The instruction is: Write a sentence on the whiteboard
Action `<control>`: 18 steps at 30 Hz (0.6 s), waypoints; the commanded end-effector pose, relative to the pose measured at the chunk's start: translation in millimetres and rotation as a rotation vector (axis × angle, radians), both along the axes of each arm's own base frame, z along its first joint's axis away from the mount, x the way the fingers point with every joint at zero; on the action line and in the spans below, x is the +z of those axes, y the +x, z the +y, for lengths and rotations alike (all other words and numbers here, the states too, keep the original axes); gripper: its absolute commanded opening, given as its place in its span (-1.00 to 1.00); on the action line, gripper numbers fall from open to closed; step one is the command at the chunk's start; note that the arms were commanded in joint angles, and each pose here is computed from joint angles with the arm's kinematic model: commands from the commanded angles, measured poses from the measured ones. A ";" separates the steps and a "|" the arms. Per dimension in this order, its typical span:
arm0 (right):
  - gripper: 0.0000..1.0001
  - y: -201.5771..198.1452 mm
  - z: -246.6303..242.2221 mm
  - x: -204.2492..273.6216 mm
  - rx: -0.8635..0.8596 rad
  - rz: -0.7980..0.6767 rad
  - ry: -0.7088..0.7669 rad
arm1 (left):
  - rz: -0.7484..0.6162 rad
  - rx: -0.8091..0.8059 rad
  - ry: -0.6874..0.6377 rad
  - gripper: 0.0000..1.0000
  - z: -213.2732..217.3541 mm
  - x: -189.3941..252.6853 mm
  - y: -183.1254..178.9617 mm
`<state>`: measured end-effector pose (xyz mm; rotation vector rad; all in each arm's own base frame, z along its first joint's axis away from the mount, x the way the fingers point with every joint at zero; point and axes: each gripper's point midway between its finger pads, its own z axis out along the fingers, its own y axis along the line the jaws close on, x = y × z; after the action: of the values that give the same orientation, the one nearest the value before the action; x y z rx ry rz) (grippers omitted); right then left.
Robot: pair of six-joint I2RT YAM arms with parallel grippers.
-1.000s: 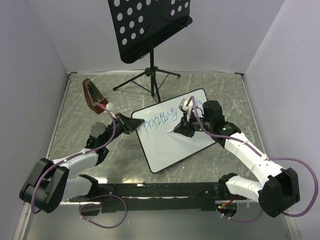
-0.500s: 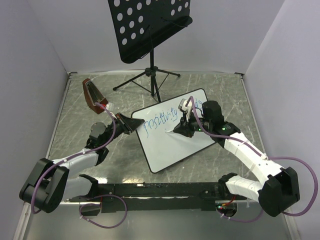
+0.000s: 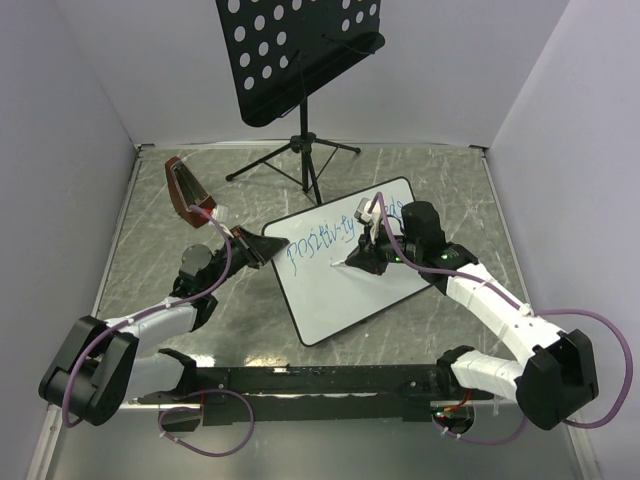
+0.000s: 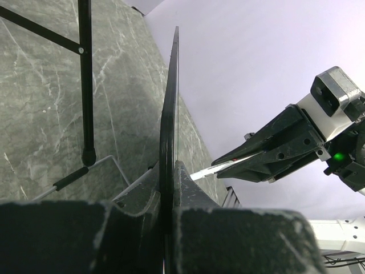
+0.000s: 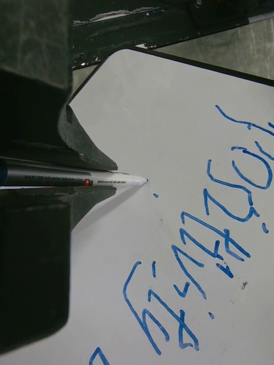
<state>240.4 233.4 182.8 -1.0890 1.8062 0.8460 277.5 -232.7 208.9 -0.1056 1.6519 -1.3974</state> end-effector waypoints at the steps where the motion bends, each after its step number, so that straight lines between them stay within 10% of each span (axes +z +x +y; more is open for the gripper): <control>1: -1.00 5.5 5.5 1.4 0.004 -0.024 0.000 | -0.158 -0.010 -0.056 -0.98 -1.9 38.9 -4.7; 18: -1.00 19.4 -4.5 -0.3 -0.087 -0.046 -0.048 | -0.156 -0.013 -0.052 -0.98 -2.9 38.0 -2.7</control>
<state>245.3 233.0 178.8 -1.0720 1.8322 0.8122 279.9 -231.7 203.1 -0.1319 1.6670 -1.3900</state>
